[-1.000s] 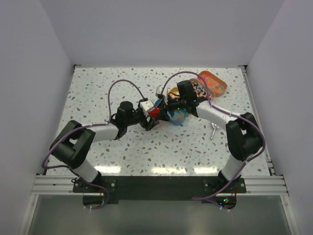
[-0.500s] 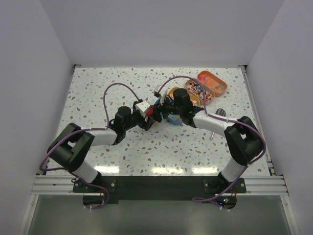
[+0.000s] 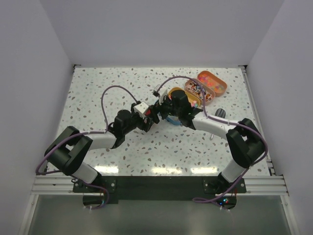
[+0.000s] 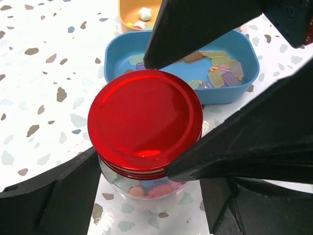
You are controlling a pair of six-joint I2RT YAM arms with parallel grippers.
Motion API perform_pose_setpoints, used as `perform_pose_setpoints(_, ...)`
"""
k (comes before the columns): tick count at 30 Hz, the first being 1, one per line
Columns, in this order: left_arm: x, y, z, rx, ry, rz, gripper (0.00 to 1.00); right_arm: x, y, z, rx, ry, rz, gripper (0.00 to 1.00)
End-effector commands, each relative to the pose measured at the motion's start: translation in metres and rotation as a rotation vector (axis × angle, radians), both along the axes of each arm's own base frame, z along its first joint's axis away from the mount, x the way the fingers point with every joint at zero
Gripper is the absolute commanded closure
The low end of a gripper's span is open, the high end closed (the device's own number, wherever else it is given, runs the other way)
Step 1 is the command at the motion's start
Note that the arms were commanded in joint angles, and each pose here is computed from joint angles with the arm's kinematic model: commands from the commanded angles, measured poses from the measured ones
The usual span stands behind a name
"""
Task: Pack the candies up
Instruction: Screw the bottle lid onto the packing bottle.
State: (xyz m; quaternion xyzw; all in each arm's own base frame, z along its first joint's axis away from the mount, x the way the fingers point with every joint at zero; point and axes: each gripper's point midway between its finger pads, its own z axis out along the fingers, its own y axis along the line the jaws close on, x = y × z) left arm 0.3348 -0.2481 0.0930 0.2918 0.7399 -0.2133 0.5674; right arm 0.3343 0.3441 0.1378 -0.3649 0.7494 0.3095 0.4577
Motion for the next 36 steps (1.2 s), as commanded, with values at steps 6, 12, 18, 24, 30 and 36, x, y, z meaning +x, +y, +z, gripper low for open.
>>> perform_pose_setpoints(6, -0.005, -0.025, 0.021, -0.034, -0.078, -0.101, 0.81, -0.037, -0.015, 0.006, -0.099, 0.060, 0.223, 0.01)
perform_pose_setpoints(12, -0.014, -0.038, 0.019, -0.029, -0.080, -0.210, 0.81, -0.030, -0.042, 0.026, 0.021, 0.056, 0.387, 0.01)
perform_pose_setpoints(18, -0.016, -0.047, 0.018, -0.023, -0.067, -0.318, 0.84, -0.027, -0.051, 0.032, -0.003, -0.007, 0.598, 0.01)
perform_pose_setpoints(24, -0.021, -0.054, 0.019, -0.012, -0.047, -0.417, 0.84, -0.021, -0.050, 0.032, -0.023, -0.065, 0.688, 0.02)
perform_pose_setpoints(30, -0.025, -0.055, 0.017, -0.011, -0.026, -0.461, 0.84, -0.031, -0.052, 0.018, -0.028, -0.012, 0.794, 0.02)
perform_pose_setpoints(36, -0.023, -0.055, 0.018, -0.013, -0.018, -0.473, 0.84, -0.030, -0.052, 0.015, -0.032, -0.018, 0.792, 0.04)
